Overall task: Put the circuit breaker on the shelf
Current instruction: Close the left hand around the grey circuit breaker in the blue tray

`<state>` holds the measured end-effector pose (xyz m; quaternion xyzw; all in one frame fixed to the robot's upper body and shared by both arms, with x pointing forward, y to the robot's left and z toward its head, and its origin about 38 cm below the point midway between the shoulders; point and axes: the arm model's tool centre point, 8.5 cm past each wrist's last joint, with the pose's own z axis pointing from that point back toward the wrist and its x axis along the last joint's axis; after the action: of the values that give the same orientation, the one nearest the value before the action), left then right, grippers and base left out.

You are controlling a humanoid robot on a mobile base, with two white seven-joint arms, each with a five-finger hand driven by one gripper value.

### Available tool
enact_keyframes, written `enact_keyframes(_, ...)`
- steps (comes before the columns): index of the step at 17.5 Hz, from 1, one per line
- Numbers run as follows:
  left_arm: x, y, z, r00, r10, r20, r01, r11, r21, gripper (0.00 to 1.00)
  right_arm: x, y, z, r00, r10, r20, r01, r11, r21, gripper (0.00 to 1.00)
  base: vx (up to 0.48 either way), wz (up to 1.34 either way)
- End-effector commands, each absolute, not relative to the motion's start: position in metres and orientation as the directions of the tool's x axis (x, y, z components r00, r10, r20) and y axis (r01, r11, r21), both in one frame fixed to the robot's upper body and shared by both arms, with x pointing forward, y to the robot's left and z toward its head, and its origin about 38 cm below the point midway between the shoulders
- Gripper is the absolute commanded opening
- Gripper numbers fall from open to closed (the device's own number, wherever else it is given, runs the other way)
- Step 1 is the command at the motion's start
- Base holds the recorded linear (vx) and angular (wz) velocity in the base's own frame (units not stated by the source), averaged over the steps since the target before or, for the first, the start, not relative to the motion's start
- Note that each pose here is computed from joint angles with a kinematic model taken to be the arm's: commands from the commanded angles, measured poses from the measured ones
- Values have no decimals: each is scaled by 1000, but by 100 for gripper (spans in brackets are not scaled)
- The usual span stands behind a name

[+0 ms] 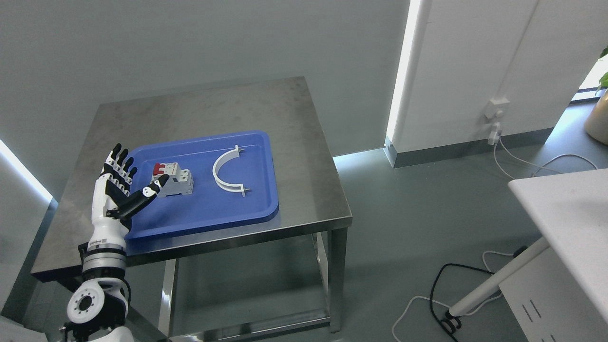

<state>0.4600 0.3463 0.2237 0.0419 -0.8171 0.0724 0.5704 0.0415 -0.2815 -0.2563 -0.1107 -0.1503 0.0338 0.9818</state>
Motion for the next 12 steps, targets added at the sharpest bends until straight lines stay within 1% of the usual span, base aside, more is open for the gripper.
enact_keyframes(1, 457, 357, 226, -338, -25, 941, -130, 991, -21, 100, 19, -293, -259, 993, 103, 64, -84, 965, -247, 100, 0, 0)
enact_keyframes(3, 457, 362, 233, -340, -66, 938, -90, 995, 37, 100, 19, -293, -259, 993, 103, 64, -84, 965, -247, 100, 0, 0)
enact_keyframes(5, 460, 372, 243, -326, -153, 933, -12, 987, 158, 100, 19, -293, -259, 993, 103, 64, -84, 965, -247, 100, 0, 0)
enact_keyframes(6, 463, 378, 247, -309, -215, 926, 0, 974, 226, 100, 19, -293, -259, 993, 103, 64, -84, 965, -247, 100, 0, 0)
enact_keyframes(8, 472, 387, 264, -286, -361, 888, -33, 929, 367, 100, 19, -293, -259, 993, 103, 64, -84, 965, -247, 100, 0, 0)
enact_keyframes(10, 485, 393, 277, -243, -486, 840, -79, 873, 482, 100, 19, -293, -259, 993, 103, 64, -84, 965, -247, 100, 0, 0)
enact_keyframes(12, 493, 390, 272, -198, -553, 809, -78, 832, 550, 100, 19, -293, -259, 993, 103, 64, -84, 965, -247, 100, 0, 0)
